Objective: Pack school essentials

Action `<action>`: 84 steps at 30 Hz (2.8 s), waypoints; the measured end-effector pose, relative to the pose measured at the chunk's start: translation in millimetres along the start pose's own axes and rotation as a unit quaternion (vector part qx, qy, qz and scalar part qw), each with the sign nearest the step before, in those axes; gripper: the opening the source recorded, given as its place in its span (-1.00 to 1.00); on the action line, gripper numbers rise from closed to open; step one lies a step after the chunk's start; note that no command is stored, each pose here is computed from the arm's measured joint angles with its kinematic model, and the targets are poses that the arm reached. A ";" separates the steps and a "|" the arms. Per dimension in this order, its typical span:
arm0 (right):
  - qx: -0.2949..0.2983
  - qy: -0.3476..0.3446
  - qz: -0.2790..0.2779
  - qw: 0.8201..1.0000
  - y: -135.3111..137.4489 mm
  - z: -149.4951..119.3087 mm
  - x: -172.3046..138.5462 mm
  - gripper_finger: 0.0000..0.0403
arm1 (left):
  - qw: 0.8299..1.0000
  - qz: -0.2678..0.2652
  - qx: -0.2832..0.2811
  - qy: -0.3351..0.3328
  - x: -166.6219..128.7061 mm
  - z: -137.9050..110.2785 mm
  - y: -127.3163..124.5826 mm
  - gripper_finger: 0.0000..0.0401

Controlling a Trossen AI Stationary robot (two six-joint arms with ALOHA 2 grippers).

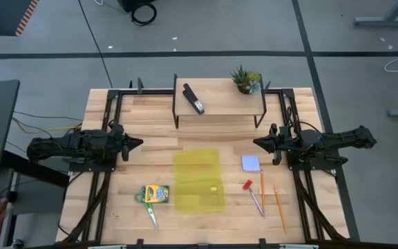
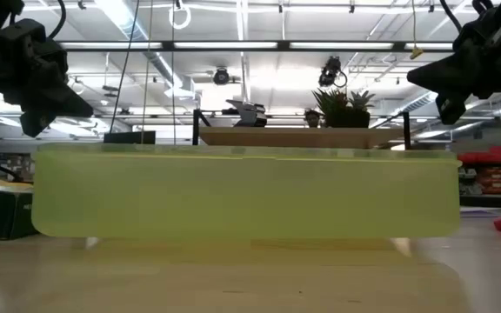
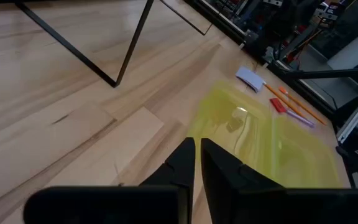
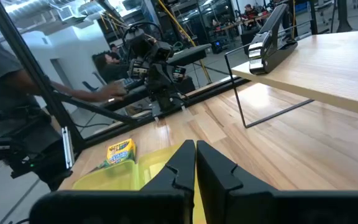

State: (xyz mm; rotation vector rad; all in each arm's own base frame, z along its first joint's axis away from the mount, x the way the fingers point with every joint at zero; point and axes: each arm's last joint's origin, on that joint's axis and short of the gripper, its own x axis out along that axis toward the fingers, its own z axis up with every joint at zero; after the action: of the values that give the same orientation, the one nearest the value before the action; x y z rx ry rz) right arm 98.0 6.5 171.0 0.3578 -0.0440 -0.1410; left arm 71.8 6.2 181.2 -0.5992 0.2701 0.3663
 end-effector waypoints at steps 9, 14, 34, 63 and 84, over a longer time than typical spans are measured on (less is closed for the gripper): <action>0.000 0.000 0.000 1.000 0.0 -0.1 0.0 -0.89 | 1.000 0.000 0.000 0.000 0.0 0.0 0.0 -0.82; 0.000 0.000 0.000 1.000 0.0 -0.1 0.0 -0.89 | 1.000 0.000 0.000 0.000 0.0 0.0 0.0 -0.81; 0.000 0.000 0.000 1.000 0.0 -0.2 0.0 -0.89 | 1.000 0.000 0.001 0.000 0.0 0.0 0.0 -0.81; 0.178 -0.064 -0.071 0.979 -4.2 5.7 -0.1 -0.89 | 0.944 0.111 0.300 -0.084 -1.6 11.6 0.9 -0.85; 0.193 0.137 -0.078 0.969 16.5 26.7 19.5 -0.89 | 0.944 0.111 0.300 -0.083 -1.5 11.5 0.9 -0.83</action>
State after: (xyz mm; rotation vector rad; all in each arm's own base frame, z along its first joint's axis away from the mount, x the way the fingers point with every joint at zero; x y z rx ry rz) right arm 117.6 9.7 202.1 0.7675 0.2334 -0.2388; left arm 71.7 13.3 190.4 0.0664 0.2702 0.5218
